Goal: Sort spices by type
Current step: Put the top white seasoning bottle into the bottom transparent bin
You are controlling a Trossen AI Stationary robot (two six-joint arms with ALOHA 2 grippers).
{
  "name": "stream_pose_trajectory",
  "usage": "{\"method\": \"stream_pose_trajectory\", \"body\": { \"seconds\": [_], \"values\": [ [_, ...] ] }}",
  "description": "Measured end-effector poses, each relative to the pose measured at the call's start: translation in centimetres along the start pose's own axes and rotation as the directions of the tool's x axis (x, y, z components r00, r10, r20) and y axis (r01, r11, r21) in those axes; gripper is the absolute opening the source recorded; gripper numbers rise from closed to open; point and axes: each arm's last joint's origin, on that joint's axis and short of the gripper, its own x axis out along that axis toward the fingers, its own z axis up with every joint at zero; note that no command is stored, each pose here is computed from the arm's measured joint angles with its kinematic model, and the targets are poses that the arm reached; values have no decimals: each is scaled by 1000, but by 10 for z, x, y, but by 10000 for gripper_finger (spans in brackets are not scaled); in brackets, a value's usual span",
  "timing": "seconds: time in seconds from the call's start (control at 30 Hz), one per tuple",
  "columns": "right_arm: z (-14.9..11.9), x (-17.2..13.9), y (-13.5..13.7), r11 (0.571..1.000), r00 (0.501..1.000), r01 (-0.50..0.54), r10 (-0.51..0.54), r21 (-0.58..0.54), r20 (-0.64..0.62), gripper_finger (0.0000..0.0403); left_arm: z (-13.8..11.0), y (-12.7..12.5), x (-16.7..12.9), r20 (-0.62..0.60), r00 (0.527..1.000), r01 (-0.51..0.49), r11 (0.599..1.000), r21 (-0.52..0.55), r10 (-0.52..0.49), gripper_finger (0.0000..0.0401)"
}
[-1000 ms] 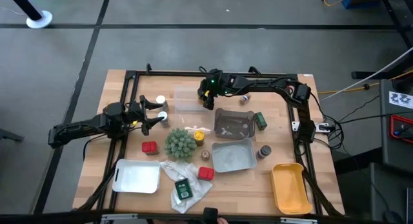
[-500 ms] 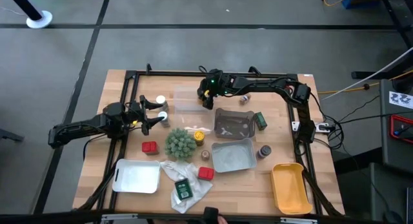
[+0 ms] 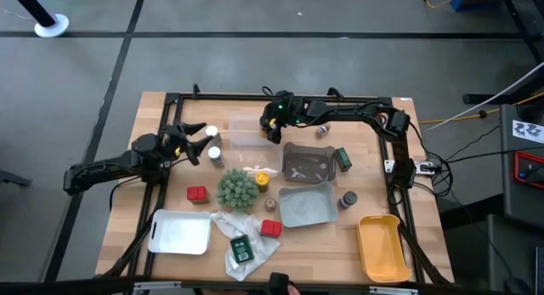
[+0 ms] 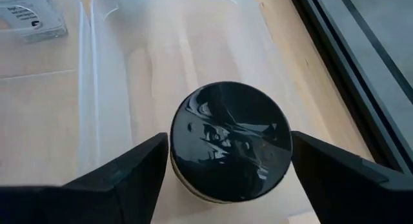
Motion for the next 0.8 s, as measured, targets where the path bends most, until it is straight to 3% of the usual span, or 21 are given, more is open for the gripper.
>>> {"method": "stream_pose_trajectory", "body": {
  "seconds": [0.47,0.67,0.8],
  "values": [
    [25,-46,-1,1000,997,14,-14,-6,70,319,-5,2,5,-88,989,-118,993,-16,116,282],
    [39,-76,-1,1000,992,27,-26,-10,125,319,22,-5,14,-111,985,-132,991,1,131,282],
    [48,-106,-1,999,988,42,-40,-11,147,319,39,-8,22,-212,957,-197,980,18,197,282]
  ]
}}
